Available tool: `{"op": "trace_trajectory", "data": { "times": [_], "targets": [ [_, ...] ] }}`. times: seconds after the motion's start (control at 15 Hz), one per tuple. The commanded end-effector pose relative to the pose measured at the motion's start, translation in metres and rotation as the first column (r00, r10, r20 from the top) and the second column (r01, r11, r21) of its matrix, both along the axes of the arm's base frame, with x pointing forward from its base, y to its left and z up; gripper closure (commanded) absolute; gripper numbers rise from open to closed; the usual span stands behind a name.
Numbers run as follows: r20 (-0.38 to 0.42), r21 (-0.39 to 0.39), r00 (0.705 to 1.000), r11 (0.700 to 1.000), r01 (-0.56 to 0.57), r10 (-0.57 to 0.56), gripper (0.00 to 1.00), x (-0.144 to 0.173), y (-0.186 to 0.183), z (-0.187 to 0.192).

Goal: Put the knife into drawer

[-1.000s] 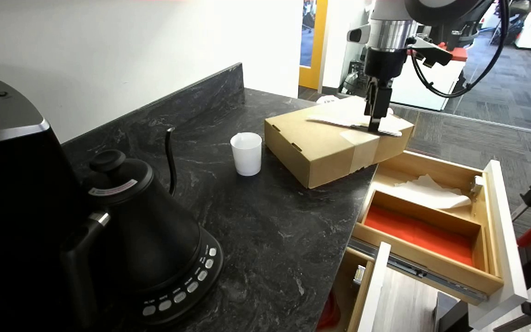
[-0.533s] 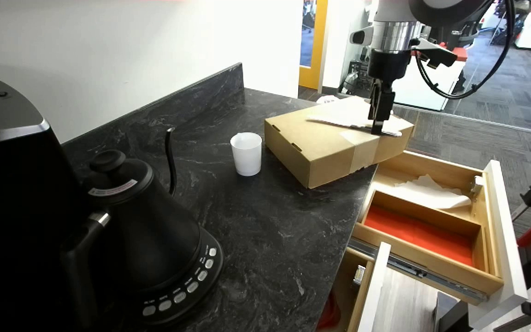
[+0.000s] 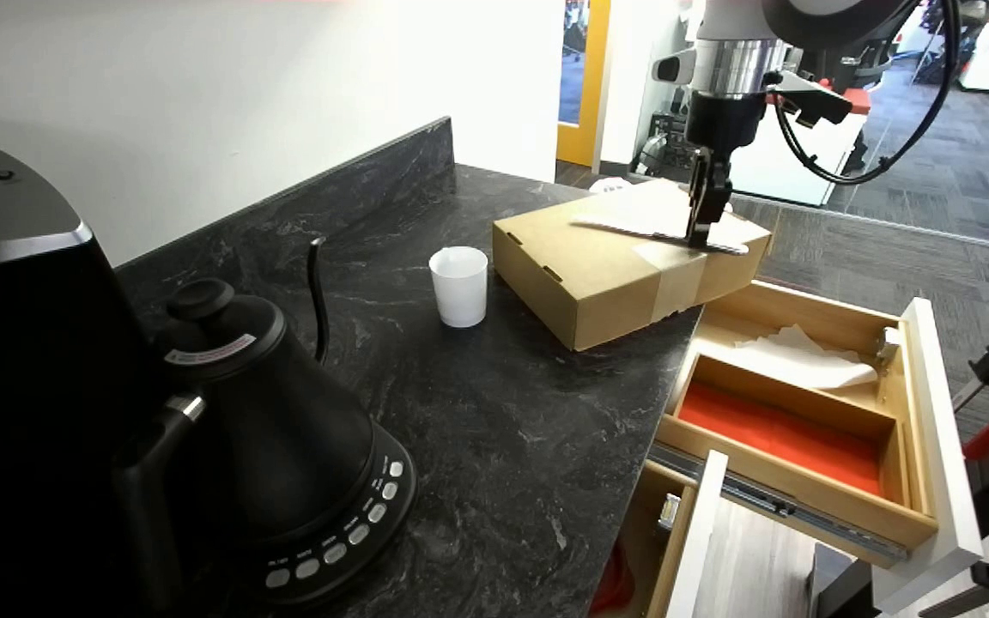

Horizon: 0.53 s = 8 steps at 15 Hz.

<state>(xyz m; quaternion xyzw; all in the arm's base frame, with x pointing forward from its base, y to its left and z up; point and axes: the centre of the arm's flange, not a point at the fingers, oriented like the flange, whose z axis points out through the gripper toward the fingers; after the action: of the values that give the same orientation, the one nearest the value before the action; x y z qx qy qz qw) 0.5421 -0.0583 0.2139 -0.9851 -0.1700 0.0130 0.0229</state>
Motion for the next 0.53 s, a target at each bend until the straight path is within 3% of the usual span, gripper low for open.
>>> {"op": "trace_trajectory", "data": {
  "times": [0.0,0.47],
  "targets": [
    [-0.008,-0.017,1.0,1.0,0.016,-0.016,0.95,-0.0164,0.0017,0.0174],
    [0.001,-0.026,1.0,0.999,0.03,-0.03,0.94,-0.0192,-0.0019,0.026]
  ]
}}
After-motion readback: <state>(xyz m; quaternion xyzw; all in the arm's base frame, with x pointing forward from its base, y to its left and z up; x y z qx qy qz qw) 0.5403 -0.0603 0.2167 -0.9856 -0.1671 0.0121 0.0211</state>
